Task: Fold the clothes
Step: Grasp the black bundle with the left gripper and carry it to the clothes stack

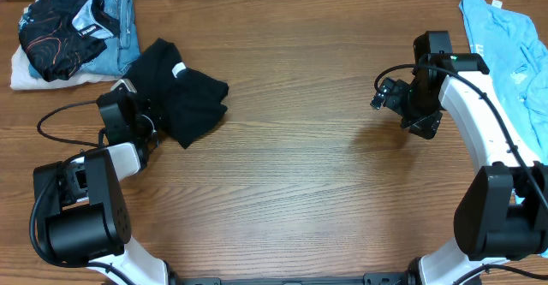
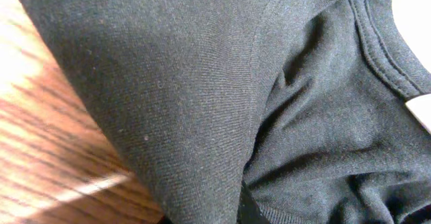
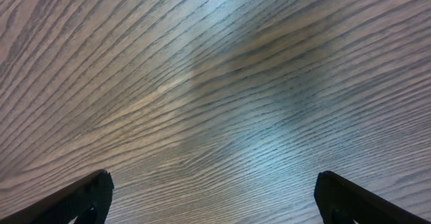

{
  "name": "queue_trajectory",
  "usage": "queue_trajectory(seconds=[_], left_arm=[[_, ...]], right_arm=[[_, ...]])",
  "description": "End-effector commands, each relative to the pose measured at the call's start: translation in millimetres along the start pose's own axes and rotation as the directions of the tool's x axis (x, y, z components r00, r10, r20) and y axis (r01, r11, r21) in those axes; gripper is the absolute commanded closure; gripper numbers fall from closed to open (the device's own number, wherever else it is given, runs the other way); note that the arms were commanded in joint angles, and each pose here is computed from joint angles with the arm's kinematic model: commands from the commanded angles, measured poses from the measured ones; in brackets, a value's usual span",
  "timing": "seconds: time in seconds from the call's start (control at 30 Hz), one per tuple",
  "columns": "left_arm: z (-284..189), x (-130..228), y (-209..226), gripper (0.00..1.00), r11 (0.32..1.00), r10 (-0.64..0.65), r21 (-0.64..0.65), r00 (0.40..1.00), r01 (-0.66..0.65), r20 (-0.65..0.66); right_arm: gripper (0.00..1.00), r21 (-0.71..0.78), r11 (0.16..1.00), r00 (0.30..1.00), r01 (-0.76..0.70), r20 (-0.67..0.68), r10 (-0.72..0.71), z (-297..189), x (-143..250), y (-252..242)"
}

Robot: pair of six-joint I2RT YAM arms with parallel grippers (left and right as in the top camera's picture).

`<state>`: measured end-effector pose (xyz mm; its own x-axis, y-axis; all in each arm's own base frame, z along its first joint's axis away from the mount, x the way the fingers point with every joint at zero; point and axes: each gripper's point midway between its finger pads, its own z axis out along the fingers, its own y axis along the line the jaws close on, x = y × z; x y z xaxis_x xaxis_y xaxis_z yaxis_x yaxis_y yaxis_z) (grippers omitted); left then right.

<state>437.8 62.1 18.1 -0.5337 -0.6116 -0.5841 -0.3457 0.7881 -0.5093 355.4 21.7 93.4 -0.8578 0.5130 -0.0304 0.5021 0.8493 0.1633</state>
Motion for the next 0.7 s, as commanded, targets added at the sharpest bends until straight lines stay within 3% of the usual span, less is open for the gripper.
queue_trajectory(seconds=[0.0, 0.33, 0.67], left_arm=[[4.2, 1.1, -10.2, 0.96, 0.992, 0.106, 0.068, 0.994, -0.104, -0.022], [4.1, -32.0, -44.7, 0.96, 0.968, 0.176, 0.176, 0.984, -0.178, 0.028], [-6.9, -113.1, -96.6, 0.96, 0.929, 0.265, 0.225, 0.953, -0.293, 0.149]], right_arm=[[0.00, -0.013, 1.000, 1.000, 0.010, 0.010, -0.010, -4.4, 1.3, 2.7], [0.00, -0.012, 1.000, 1.000, 0.010, 0.010, -0.009, -4.4, 1.3, 2.6], [0.00, -0.013, 1.000, 1.000, 0.010, 0.010, -0.010, -4.6, 1.3, 2.7]])
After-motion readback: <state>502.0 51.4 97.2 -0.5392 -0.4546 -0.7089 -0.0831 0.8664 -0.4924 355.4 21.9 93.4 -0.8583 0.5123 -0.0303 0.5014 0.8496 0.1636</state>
